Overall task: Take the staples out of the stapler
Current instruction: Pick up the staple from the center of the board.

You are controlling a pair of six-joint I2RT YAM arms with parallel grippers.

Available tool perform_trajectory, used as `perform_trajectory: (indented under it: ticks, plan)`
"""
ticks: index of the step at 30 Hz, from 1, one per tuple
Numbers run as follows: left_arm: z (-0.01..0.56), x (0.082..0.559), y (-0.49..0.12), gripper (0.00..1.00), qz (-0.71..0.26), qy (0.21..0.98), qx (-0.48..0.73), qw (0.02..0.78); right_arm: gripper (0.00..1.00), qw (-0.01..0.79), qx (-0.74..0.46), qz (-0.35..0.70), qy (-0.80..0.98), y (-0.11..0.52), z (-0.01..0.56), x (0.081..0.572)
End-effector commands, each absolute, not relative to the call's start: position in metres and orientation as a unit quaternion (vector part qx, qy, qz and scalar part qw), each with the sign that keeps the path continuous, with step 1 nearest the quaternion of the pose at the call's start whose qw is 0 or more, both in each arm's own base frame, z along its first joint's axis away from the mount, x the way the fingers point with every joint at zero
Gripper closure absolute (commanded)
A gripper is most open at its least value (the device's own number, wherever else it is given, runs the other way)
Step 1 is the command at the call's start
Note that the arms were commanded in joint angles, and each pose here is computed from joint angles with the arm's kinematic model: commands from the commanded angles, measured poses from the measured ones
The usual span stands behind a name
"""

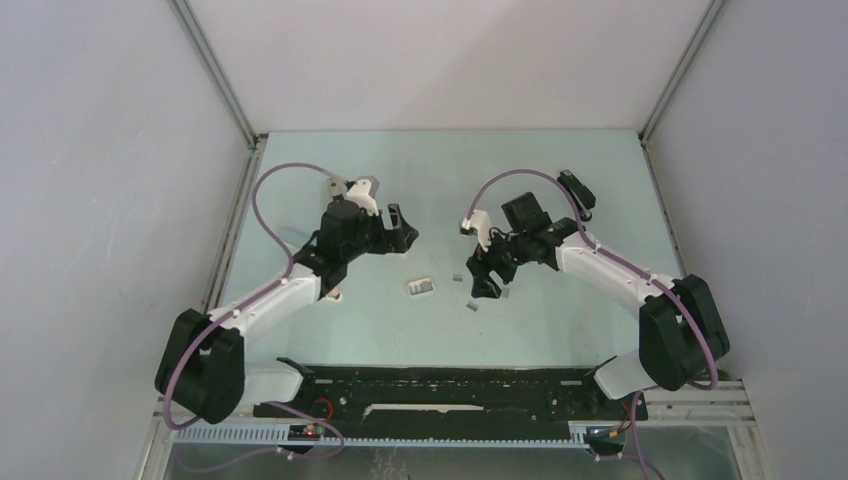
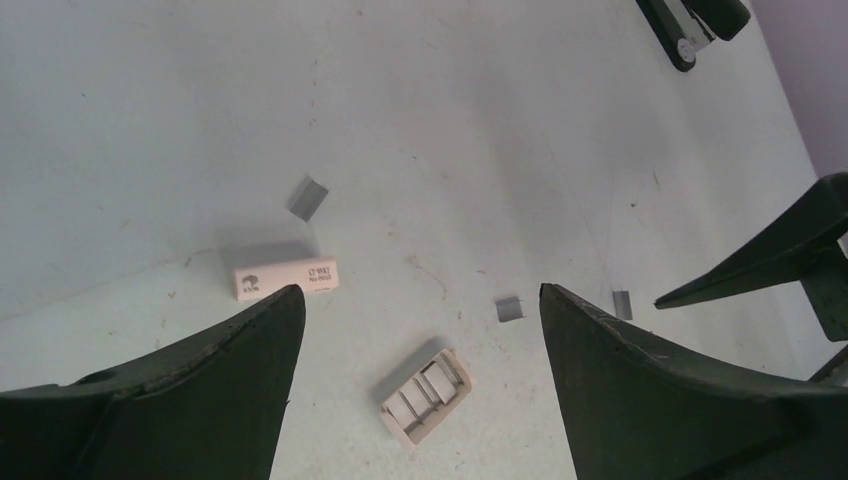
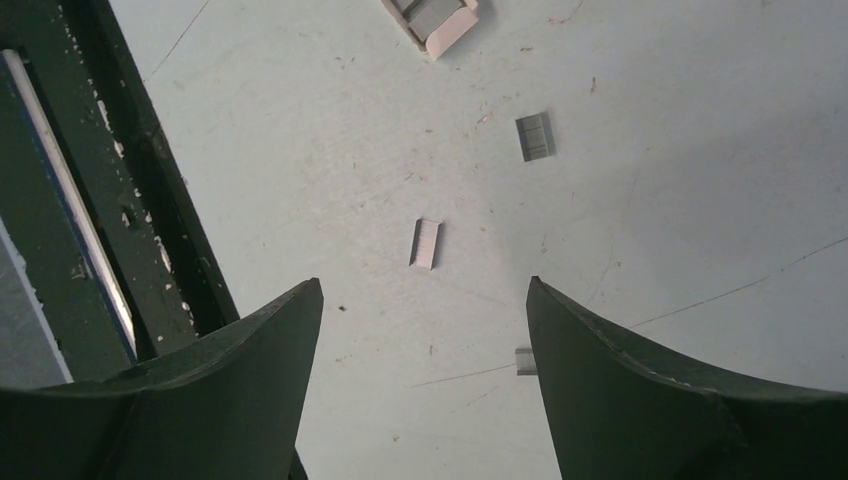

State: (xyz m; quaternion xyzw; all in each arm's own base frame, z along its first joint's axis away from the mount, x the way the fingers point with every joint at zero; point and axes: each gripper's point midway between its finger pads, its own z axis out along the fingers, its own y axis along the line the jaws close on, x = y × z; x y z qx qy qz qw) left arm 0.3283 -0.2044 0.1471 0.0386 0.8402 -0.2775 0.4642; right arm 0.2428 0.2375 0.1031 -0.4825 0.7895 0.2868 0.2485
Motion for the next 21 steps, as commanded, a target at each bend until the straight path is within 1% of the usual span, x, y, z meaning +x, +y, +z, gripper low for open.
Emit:
perform_trajectory:
  ticks: [1, 4, 11, 17, 21]
  plan:
    - [0.157, 0.340, -0.198, 0.07, -0.256, 0.848, 0.070, 0.458, 0.16, 0.271, -0.497, 0.303, 0.767, 0.237, 0.127, 0.245]
    - [0.157, 0.348, -0.189, 0.07, -0.245, 0.856, 0.070, 0.450, 0.16, 0.266, -0.498, 0.307, 0.766, 0.236, 0.128, 0.245]
    - [0.159, 0.376, -0.191, 0.08, -0.287, 0.850, 0.062, 0.436, 0.16, 0.270, -0.500, 0.303, 0.766, 0.230, 0.133, 0.246]
    - [0.140, 0.393, -0.189, 0.10, -0.255, 0.881, 0.059, 0.394, 0.15, 0.278, -0.493, 0.307, 0.765, 0.224, 0.138, 0.249]
    - [0.134, 0.402, -0.180, 0.10, -0.214, 0.897, 0.064, 0.380, 0.15, 0.278, -0.492, 0.309, 0.765, 0.223, 0.139, 0.249]
